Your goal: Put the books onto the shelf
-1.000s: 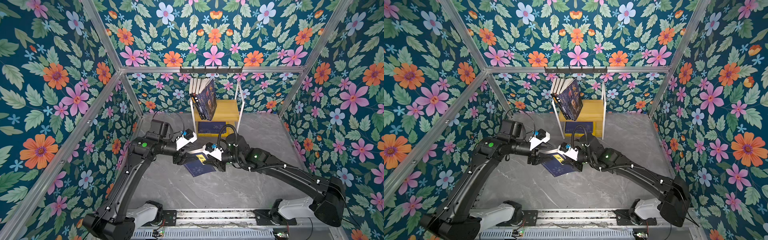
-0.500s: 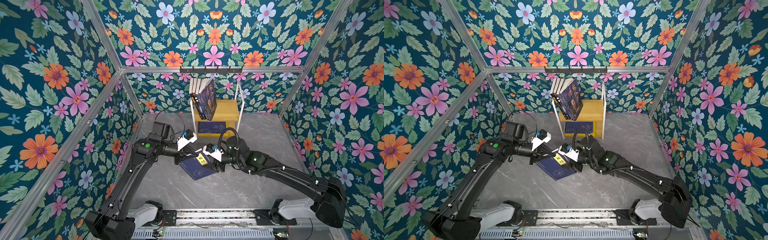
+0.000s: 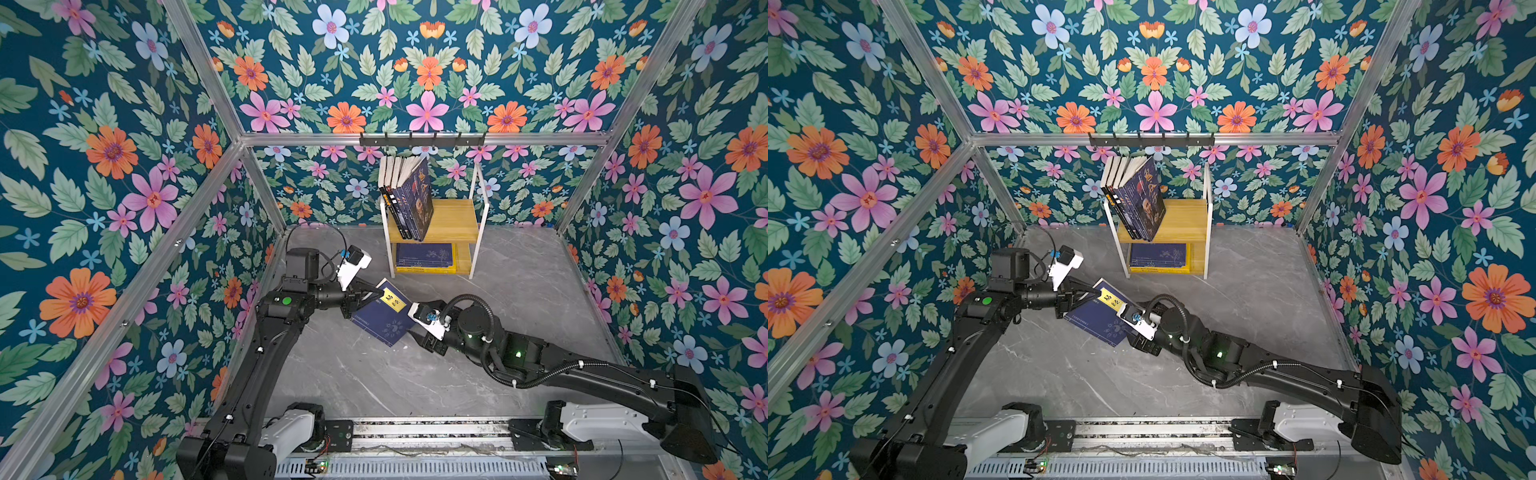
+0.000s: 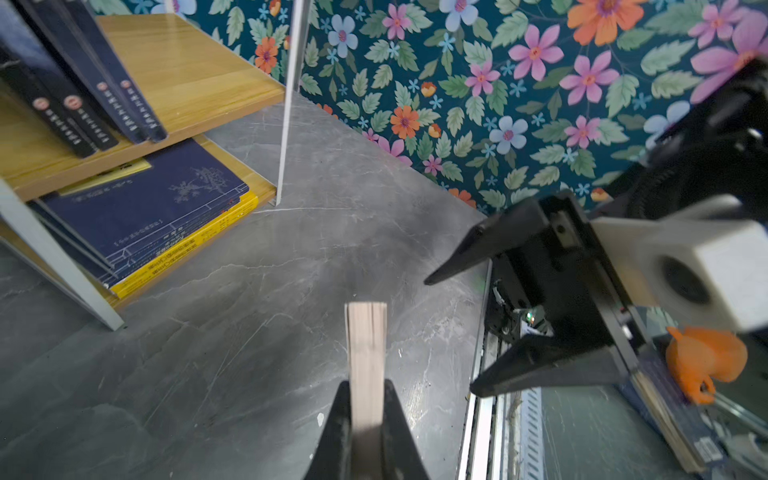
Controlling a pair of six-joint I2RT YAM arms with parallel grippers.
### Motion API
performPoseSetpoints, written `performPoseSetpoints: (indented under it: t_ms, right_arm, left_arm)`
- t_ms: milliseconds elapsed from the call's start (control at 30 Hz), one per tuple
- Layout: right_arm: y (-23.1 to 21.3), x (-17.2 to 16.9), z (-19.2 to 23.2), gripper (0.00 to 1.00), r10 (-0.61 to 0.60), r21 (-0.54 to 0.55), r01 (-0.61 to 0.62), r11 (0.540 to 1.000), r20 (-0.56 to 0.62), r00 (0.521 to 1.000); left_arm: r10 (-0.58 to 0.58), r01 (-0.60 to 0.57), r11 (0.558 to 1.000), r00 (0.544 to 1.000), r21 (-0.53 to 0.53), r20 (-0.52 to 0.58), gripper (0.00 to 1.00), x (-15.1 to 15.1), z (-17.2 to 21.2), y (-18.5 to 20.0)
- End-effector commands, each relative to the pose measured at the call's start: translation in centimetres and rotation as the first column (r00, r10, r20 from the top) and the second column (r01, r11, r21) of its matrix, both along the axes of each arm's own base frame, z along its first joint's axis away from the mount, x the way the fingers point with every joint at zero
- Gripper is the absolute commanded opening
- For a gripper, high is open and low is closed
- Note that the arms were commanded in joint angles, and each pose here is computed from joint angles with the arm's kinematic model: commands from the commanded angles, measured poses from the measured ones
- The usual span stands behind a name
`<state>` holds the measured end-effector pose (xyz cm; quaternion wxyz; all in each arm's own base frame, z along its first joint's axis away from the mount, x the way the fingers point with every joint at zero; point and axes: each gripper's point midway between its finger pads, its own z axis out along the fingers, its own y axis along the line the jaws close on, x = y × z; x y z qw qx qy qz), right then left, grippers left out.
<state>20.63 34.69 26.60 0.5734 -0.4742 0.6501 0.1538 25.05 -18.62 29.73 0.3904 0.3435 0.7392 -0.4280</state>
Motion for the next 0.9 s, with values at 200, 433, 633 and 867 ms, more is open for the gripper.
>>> performPoseSetpoints:
  t_ms: [200, 433, 633, 867]
  right_arm:
    - [2.5, 1.4, 0.7, 0.68, -0.207, -0.017, 0.212, 0.977, 0.145, 0.968]
    - [7.2, 1.5, -2.2, 0.69, -0.198, -0.012, 0.202, 0.979, 0.152, 0.968]
    - [9.9, 3.2, -4.3, 0.74, -0.272, -0.016, 0.279, 0.960, 0.164, 0.948]
    - [11.2, 5.5, -5.9, 0.75, -0.343, -0.020, 0.354, 0.935, 0.197, 0.918]
  left_arm:
    - [0.324, -0.361, 0.924, 0.915, -0.128, -0.242, 0.00, 5.5, 0.1, 3.0]
    - [0.381, -0.467, 0.870, 0.840, -0.158, -0.387, 0.00, 6.8, -0.7, 4.1]
    - [0.399, -0.513, 0.843, 0.798, -0.160, -0.453, 0.00, 7.3, -1.5, 4.6]
    - [0.424, -0.571, 0.806, 0.743, -0.158, -0.518, 0.00, 7.6, -2.4, 5.4]
